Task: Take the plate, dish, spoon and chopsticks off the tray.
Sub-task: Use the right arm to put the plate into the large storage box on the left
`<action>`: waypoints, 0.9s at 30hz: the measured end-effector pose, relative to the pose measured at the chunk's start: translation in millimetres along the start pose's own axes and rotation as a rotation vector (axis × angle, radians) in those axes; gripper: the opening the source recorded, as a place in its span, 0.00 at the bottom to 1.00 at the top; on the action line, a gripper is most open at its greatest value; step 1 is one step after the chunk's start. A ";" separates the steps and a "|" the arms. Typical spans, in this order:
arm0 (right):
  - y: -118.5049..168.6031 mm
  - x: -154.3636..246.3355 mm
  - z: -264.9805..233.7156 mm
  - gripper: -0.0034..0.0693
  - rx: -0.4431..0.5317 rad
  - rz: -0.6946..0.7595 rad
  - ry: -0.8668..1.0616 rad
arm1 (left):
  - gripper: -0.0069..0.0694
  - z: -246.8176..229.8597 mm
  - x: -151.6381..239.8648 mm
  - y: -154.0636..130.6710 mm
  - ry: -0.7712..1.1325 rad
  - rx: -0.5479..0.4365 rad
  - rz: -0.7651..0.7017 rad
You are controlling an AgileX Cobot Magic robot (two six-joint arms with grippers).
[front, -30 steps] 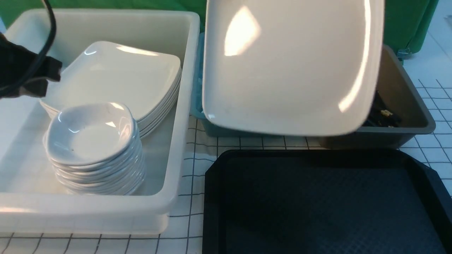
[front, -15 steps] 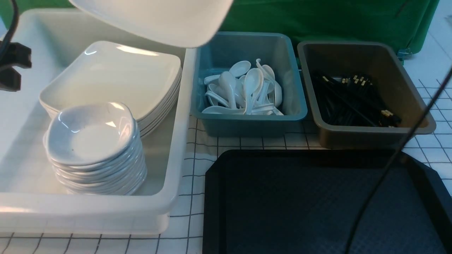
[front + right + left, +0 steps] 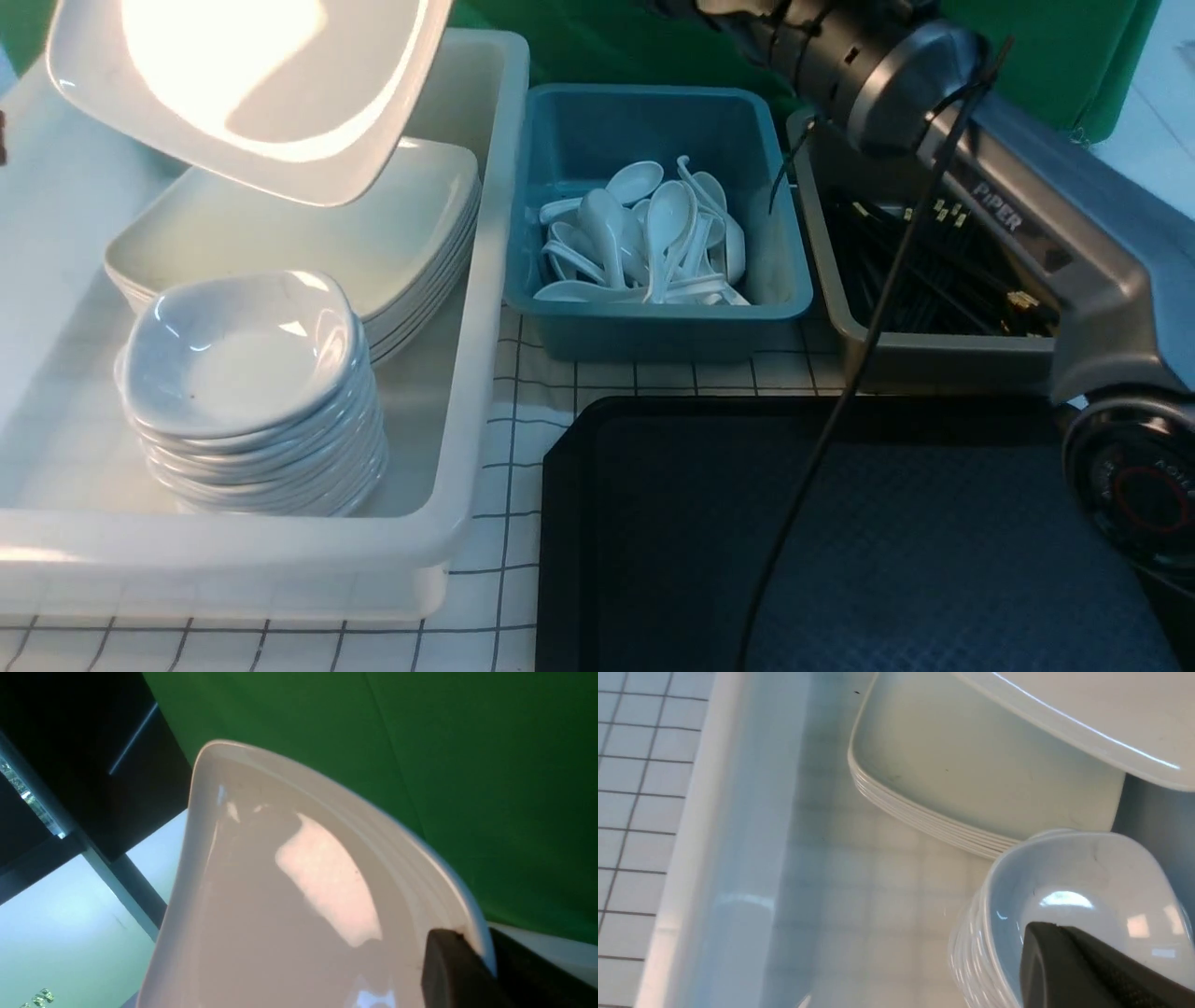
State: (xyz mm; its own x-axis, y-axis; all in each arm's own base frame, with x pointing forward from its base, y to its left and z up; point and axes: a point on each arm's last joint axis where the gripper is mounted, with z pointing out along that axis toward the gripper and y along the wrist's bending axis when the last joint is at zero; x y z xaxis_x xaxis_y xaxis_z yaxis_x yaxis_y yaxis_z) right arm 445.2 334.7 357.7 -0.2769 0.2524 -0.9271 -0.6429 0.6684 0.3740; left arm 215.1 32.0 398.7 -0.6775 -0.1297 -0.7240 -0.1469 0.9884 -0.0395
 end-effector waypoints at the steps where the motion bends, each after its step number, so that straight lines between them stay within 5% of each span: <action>1: 1.2 4.1 2.7 0.09 0.004 -0.013 -0.006 | 0.09 -2.2 0.1 2.1 -0.007 -0.008 -0.006; 13: -19.7 55.3 24.8 0.11 0.045 -0.022 0.071 | 0.09 -6.8 0.4 6.3 -0.022 -0.006 -0.029; 23: -22.7 61.9 28.0 0.40 0.055 0.010 0.062 | 0.09 -6.8 0.3 5.8 -0.022 0.000 -0.030; 27: -22.2 61.6 27.8 0.43 0.052 0.013 0.064 | 0.09 -6.8 0.3 5.8 -0.022 0.000 -0.027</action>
State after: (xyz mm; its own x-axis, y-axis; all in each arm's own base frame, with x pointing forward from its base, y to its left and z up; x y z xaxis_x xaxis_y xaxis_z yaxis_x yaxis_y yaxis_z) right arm 462.2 354.8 291.7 -0.3316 0.2169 -0.9182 -0.6014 0.7013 0.3828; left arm 209.1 37.1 402.9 -0.6574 -0.1541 -0.7376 -0.1645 0.9846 -0.0590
